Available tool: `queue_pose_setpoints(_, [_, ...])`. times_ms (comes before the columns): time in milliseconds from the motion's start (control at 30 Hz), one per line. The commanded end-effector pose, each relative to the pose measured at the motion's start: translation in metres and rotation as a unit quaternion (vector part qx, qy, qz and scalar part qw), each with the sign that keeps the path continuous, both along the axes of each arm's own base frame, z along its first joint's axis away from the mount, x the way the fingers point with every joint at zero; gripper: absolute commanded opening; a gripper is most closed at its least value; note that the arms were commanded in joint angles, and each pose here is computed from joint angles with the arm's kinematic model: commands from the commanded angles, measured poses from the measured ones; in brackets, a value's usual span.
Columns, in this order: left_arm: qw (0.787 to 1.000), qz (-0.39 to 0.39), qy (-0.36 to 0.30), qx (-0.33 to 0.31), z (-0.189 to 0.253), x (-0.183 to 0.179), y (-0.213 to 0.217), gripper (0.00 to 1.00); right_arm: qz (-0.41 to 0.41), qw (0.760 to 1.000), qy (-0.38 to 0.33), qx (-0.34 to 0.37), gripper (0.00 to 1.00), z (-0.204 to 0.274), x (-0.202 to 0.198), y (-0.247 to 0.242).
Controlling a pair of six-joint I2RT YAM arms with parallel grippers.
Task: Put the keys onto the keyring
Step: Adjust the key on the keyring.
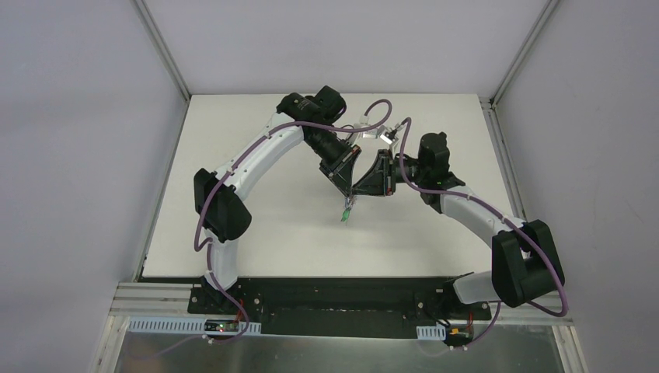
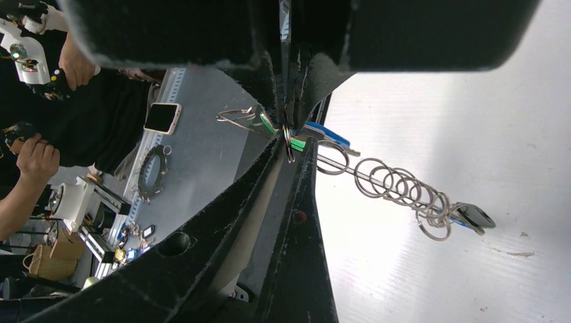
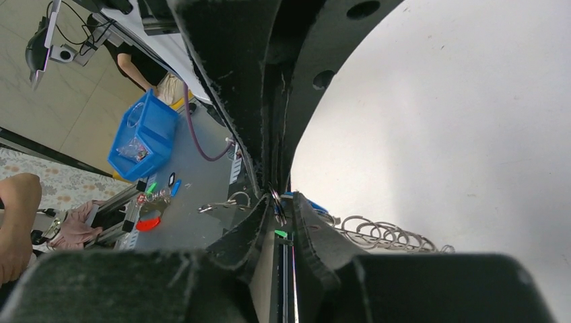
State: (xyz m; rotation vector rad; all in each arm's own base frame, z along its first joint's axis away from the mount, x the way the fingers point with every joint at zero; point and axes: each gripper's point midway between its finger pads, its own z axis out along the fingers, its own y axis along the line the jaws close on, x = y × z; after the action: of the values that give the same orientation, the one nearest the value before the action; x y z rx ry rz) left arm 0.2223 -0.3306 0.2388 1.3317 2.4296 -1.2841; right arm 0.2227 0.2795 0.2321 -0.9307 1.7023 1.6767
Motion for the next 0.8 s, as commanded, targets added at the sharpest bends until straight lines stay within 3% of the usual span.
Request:
queue_pose_setpoints(0, [1.000, -0.016, -0.007, -0.015, 0.012, -0.007, -0.002, 0.00, 0.022, 0.998, -0.055, 0.020, 0.16, 0.026, -0.004, 0.002])
queue_pose_setpoints(367, [1.000, -0.022, 0.001, -0.010, 0.007, -0.012, 0.001, 0.00, 0.015, 0.998, -0.063, 0.024, 0.23, 0.034, -0.001, 0.003])
queue_pose_setpoints(567, [1.000, -0.022, -0.002, -0.014, 0.009, -0.011, 0.000, 0.00, 0.020, 0.998, -0.057, 0.022, 0.13, 0.032, -0.002, 0.004])
queue_pose_setpoints(667, [1.000, -0.023, -0.002, -0.014, 0.008, -0.011, -0.002, 0.00, 0.023, 0.998, -0.055, 0.023, 0.00, 0.033, -0.002, 0.005])
queue_pose_setpoints(767, [1.000, -0.025, -0.005, -0.015, 0.007, -0.010, -0.002, 0.00, 0.016, 0.998, -0.055, 0.024, 0.00, 0.037, 0.001, 0.006])
